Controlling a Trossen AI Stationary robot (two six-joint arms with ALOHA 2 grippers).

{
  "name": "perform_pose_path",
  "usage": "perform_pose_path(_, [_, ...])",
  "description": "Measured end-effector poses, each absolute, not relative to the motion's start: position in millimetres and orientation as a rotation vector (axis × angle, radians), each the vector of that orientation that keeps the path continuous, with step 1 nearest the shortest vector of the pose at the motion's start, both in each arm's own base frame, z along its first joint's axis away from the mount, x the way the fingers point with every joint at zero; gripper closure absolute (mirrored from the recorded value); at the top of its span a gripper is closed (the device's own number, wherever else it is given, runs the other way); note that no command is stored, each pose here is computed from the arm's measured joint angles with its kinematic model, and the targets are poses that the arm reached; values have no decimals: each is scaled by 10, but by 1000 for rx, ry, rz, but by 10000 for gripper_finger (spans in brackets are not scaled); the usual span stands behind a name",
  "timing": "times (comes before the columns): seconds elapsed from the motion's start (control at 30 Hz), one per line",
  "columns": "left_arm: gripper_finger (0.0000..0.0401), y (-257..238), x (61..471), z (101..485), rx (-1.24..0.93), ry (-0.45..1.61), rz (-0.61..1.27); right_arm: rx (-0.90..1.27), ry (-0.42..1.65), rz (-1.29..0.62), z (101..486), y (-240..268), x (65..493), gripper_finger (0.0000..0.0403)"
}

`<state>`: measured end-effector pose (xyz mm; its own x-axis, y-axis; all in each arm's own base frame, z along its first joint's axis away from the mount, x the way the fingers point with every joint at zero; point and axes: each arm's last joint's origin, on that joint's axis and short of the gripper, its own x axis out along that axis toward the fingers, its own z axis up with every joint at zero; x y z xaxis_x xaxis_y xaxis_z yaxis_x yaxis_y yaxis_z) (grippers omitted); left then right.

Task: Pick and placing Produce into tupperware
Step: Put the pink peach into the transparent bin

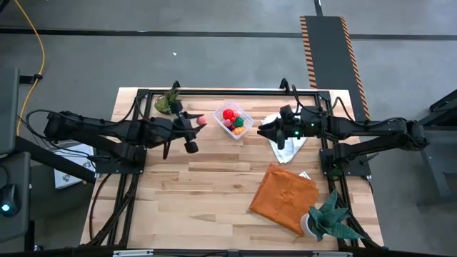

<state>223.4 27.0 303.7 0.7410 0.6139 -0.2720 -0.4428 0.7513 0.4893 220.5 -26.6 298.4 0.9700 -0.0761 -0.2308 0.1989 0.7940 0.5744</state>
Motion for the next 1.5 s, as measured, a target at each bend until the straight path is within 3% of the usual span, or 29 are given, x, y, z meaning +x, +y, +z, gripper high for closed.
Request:
perform_pose_path(0.2, [265, 288, 2248, 3012, 719, 567, 593, 639, 181, -196, 2989, -343, 2196, 259])
perform_pose_path(0.37, [265, 337, 2264, 3097, 749, 534, 735, 644, 161, -217, 2998, -399, 2189, 259])
perform_pose_path(0.8, [265, 942, 2120, 3652, 591, 333, 943, 640, 108, -243, 3039, -489, 2178, 259])
perform_pose_path(1.13, [265, 1427, 1853, 3834, 392, 179, 795, 641, 103, -258, 3039, -492, 2178, 259])
perform_pose_path(1.5, [265, 1896, 1436, 3771, 81, 76, 592, 637, 90, -301, 3038, -511, 2173, 259])
